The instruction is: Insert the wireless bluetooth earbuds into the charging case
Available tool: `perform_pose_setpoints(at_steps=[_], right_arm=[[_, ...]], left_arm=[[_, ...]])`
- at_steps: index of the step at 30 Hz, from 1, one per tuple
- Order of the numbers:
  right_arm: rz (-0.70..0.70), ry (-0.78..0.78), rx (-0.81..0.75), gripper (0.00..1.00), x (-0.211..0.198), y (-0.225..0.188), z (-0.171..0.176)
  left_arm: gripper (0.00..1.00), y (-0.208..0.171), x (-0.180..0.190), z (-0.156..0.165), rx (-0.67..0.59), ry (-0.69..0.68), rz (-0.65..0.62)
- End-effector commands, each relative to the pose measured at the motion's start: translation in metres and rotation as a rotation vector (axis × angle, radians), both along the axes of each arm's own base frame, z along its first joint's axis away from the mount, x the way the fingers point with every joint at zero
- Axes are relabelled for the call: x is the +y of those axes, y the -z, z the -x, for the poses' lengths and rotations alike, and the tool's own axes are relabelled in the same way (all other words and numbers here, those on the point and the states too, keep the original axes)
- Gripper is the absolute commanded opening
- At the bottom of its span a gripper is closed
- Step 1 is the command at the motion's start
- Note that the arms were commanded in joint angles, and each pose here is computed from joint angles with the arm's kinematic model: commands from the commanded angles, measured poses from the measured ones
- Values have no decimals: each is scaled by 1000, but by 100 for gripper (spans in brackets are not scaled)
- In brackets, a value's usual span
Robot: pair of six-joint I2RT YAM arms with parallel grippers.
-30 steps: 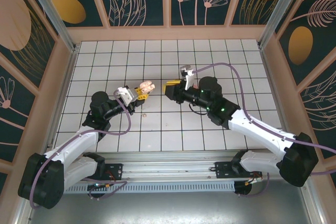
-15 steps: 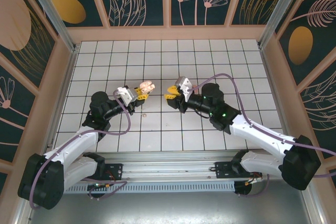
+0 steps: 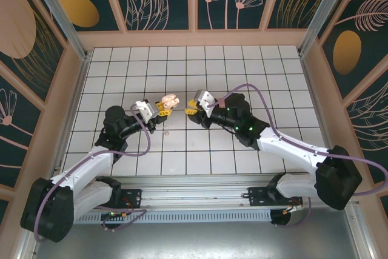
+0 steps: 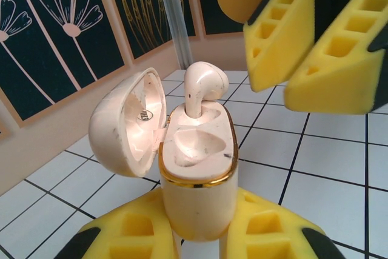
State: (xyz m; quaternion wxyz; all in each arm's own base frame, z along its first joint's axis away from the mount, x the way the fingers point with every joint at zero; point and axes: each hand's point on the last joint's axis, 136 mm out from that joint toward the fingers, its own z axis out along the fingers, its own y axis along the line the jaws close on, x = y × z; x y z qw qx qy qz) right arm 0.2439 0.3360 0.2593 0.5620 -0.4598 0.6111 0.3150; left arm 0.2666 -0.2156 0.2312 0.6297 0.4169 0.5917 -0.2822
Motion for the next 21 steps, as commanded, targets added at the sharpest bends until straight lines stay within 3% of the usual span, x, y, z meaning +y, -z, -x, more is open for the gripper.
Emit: perform_pose_setpoints(at_steps=[1,12,21], right_arm=[[-71,-31,-112,27,11,-38,-2],[-91,-93,-131,21,27,-44,-5],[-84,-138,-111,8,31,-39,1]], left_arm=[[4,-23,-3,4,-68,23,36],[4,-22,-3,3,-68,21,36],[4,-20,-4,2,-62,22,33]])
